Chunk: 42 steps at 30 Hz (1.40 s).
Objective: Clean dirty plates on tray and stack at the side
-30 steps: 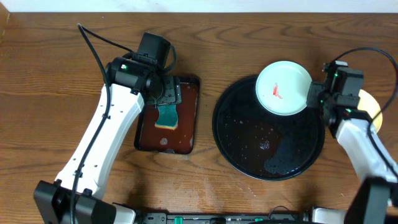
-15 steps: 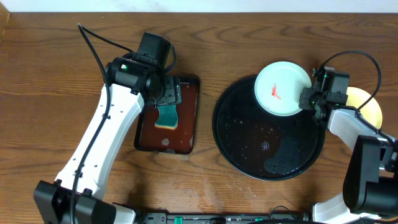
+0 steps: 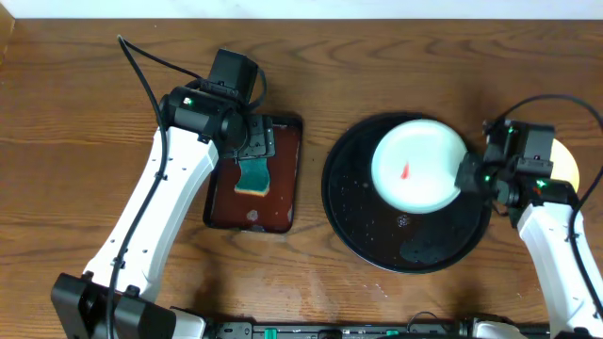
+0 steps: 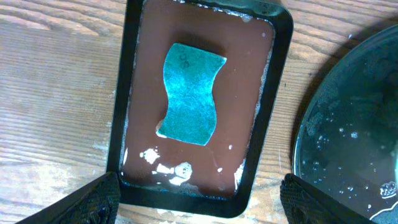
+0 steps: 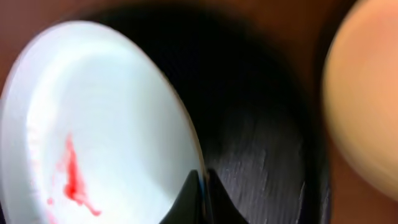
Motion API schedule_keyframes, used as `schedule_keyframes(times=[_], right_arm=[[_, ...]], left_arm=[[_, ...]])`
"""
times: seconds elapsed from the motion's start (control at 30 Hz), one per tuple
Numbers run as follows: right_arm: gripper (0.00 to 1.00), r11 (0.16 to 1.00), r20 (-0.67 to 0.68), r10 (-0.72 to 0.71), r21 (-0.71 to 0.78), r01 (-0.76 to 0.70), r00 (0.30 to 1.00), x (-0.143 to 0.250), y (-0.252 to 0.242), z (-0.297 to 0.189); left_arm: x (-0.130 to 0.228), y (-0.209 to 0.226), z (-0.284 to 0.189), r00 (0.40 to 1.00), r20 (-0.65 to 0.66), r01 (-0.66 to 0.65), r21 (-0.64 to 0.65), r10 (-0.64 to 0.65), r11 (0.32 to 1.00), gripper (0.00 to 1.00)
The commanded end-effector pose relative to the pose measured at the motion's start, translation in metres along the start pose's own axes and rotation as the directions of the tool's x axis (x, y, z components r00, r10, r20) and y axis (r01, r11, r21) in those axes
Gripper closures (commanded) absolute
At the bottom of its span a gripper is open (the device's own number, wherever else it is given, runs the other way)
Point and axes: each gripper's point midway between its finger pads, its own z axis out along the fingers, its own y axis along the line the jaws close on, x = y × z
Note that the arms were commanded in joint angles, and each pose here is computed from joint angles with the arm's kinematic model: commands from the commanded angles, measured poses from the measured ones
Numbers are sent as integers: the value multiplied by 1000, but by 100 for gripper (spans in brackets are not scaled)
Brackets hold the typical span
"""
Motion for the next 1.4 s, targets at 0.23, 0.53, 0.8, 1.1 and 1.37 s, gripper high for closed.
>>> schedule_keyframes(times=[0.23, 0.53, 0.8, 1.1, 1.37], right_arm=[[99, 999, -265, -2, -31, -7, 964, 88, 8, 41], [66, 990, -157, -132, -66, 123, 979, 58, 17, 31], [62, 975, 40, -161, -149, 165, 986, 25, 45, -32], [62, 967, 131, -171, -169, 192, 977, 20, 53, -60], [62, 971, 73, -164, -166, 174, 984, 29, 49, -53]], left_arm=[[-2, 0, -4, 1000, 13, -6, 3, 6, 1000, 17], [-2, -1, -4, 1000, 12, -6, 4, 6, 1000, 17], [6, 4, 21, 999, -31, 32, -25, -33, 999, 21], [35, 13, 120, 991, -131, 32, -73, -42, 997, 28], [61, 21, 179, 964, -261, 14, -130, -48, 991, 68]])
